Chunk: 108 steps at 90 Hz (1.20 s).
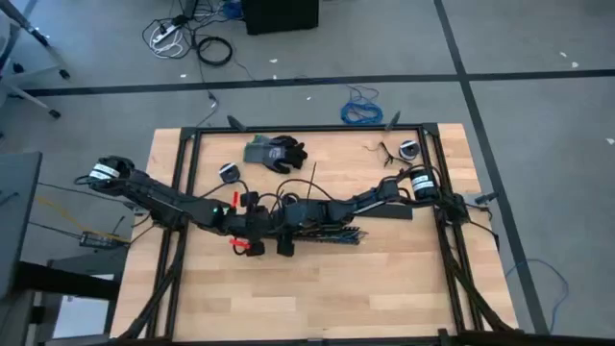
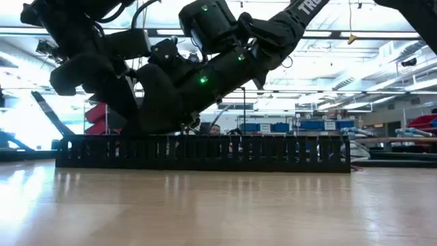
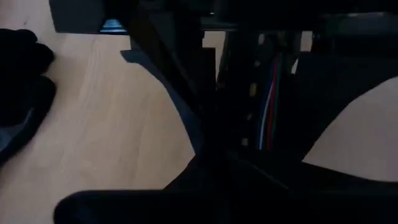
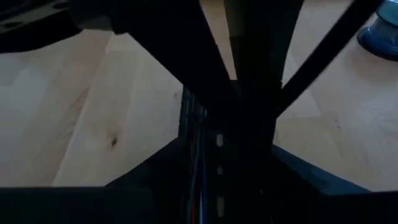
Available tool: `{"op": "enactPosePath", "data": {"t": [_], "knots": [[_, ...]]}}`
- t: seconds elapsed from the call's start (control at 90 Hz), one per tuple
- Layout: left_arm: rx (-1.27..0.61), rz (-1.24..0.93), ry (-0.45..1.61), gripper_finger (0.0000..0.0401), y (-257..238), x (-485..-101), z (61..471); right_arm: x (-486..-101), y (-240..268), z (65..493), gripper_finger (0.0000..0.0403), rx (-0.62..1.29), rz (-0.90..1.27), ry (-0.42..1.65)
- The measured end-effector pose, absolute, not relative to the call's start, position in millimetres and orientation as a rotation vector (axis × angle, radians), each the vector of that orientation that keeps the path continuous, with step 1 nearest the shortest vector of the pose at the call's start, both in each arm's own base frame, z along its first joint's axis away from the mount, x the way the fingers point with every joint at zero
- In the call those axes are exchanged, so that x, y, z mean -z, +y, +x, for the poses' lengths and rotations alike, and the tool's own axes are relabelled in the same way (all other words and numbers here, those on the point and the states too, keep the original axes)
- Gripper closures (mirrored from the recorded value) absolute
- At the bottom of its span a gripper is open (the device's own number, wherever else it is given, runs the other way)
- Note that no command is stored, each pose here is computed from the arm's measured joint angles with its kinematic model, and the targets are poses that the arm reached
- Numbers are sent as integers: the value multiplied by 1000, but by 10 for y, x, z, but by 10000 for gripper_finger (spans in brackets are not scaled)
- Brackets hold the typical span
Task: Ziptie cables
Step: Put the cable wires in the black cable duct
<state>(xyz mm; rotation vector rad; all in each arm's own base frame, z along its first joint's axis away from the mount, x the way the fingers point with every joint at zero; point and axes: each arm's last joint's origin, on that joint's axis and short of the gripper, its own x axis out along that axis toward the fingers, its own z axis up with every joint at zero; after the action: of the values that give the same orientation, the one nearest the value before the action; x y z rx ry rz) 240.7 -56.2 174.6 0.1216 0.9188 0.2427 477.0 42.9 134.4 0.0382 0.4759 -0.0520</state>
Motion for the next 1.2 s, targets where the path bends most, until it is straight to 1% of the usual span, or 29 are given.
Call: {"op": "enactPosePath", "data": {"t": [0.533,1.2], "knots": [[-262,128,908,401,-534,-1697,2395,-1342,438,4771,221,34,47,476],[-352,170,897,401,-506,-1696,2380,-1336,437,4770,221,39,49,479]]}}
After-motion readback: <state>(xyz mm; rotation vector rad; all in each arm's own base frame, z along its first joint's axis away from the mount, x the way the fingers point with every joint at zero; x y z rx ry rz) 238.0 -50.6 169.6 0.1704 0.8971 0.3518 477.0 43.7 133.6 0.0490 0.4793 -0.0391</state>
